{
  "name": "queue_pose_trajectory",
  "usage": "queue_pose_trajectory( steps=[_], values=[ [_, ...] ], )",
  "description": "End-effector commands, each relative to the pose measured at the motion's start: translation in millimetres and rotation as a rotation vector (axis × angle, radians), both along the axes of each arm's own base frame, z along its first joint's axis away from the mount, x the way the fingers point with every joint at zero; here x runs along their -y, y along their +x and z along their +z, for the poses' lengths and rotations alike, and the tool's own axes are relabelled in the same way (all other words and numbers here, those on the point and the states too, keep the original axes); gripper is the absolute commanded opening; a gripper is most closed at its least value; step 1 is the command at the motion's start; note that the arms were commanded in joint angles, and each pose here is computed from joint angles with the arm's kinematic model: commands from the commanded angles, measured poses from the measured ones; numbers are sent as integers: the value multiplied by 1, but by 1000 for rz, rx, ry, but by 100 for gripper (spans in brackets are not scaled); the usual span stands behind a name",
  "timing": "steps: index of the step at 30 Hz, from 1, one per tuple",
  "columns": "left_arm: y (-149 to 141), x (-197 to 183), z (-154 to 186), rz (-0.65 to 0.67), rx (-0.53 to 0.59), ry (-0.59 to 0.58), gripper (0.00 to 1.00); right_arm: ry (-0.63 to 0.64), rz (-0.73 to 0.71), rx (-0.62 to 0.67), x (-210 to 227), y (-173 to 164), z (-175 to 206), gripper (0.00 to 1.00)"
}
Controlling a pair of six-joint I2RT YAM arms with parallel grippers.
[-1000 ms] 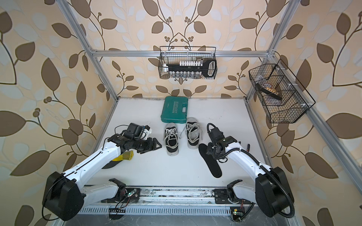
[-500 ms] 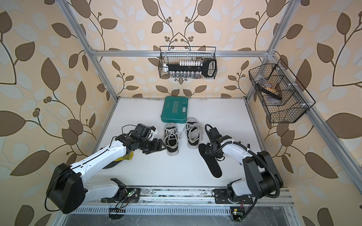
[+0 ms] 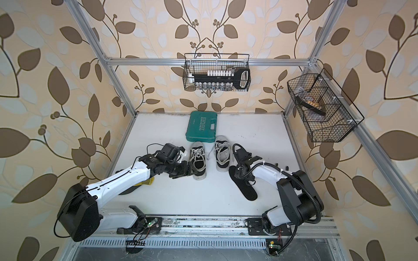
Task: Insert the insole into the shoe
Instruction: Pick up the insole from the center of the board.
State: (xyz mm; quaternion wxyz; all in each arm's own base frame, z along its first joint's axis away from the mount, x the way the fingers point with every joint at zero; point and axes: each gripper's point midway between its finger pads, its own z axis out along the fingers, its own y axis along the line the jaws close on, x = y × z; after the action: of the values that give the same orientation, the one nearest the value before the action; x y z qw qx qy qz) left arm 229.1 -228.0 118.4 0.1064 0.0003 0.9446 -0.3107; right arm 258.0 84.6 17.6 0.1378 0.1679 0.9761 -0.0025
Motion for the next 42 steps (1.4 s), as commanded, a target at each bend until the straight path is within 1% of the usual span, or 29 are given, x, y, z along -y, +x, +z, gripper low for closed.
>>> queue_pose_trajectory(
  steps=[1, 2, 11, 17, 24, 30, 38, 39, 42],
  values=[
    [9, 7, 11, 11, 40, -9, 76, -30, -46, -23, 9, -11, -8, 2],
    [8, 8, 10, 8, 37, -7, 76, -35, -51, -12, 10, -12, -6, 0],
    [7, 18, 6, -11, 25, -1, 77, -97, -97, 77, 28, -10, 19, 0],
    [10, 36, 16, -13, 36, -71, 77, -109, -123, 172, 36, -3, 52, 0],
    [22, 49, 27, 16, 78, -154, 78, -71, -124, 285, 35, 5, 91, 0],
    [34, 63, 45, 37, 112, -248, 78, -36, -72, 330, 25, 16, 122, 0],
    [52, 91, 59, 39, 102, -376, 78, 80, -14, 407, -1, 33, 170, 0],
    [55, 94, 55, 38, 93, -377, 78, 90, -2, 413, -5, 34, 174, 0],
    [64, 108, 59, 13, 96, -418, 78, 135, 36, 419, -20, 40, 182, 0]
  ],
)
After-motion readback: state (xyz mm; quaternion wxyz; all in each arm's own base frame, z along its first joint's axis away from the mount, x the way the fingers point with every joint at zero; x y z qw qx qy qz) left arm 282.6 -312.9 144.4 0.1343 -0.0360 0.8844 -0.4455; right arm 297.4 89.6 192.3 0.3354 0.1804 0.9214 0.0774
